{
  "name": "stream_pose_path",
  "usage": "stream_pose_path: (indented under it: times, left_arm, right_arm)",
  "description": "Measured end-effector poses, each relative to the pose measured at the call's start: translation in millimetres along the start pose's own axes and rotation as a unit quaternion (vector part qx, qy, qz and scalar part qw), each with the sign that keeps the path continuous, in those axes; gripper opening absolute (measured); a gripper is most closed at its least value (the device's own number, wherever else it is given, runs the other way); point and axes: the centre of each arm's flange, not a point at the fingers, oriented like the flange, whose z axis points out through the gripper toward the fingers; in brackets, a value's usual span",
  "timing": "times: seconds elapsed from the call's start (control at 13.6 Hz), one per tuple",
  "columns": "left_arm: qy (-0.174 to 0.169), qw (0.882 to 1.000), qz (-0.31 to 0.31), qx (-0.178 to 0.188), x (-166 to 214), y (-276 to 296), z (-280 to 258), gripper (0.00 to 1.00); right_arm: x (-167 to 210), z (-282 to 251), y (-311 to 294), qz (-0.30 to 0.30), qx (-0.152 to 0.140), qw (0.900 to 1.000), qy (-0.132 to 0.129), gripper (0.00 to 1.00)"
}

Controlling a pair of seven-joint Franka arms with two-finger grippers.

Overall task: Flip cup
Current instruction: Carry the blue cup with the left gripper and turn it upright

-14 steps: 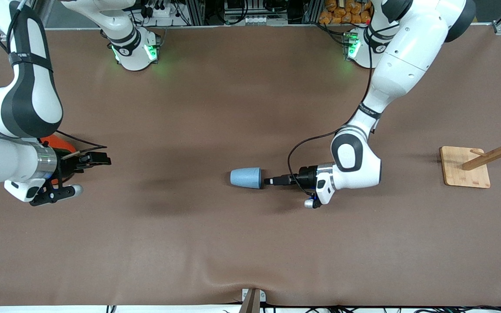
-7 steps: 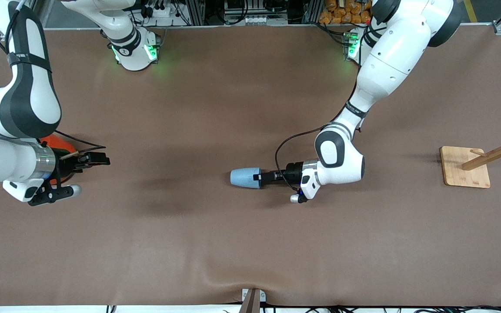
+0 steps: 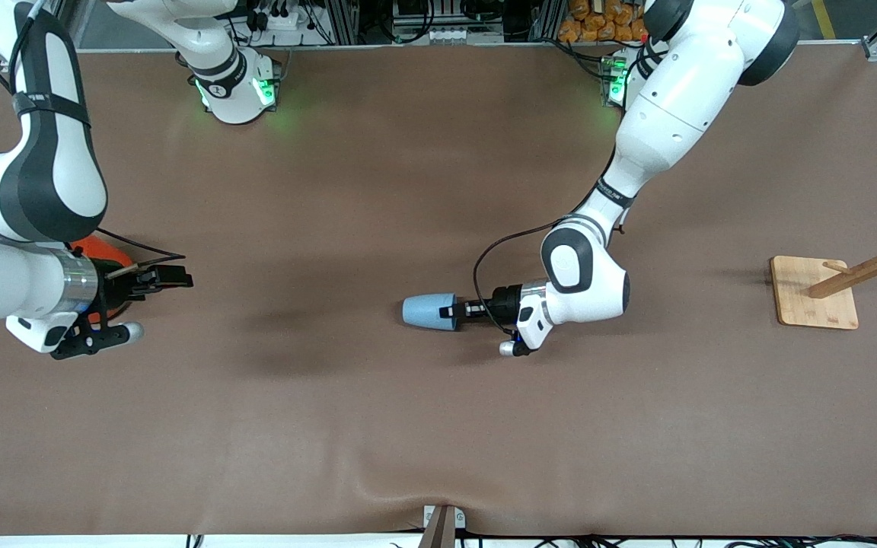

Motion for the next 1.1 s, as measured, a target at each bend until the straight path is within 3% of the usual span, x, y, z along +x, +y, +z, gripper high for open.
stream_pose_path:
  times: [0.29,0.51,0.73,0.88,1.1]
  left_arm:
    - [0.039,0.999,0.023,0.028,28.6,49.6,-54.5,0.06]
    - [0.071,0.994,0.009,0.079,41.6,99.4,-128.8,0.05]
    - [0.075,0.987,0.006,0.141,48.8,120.5,-227.8,0.05]
    - [0.080,0.972,0.017,0.221,55.1,105.8,-300.6,0.05]
    - [0.080,0.930,0.029,0.357,59.7,62.3,-370.3,0.05]
  right_arm:
    - [-0.2,0.2,0.2,0.000,0.000,1.000,-0.001,1.00]
    - [-0.2,0.4,0.1,0.000,0.000,1.000,-0.001,1.00]
    - [-0.3,0.9,-3.2,0.017,0.001,1.000,-0.003,1.00]
    - [-1.0,0.4,-15.1,0.037,0.001,0.999,-0.008,1.00]
    - [-5.1,-6.6,-42.8,0.044,-0.005,0.999,-0.005,1.00]
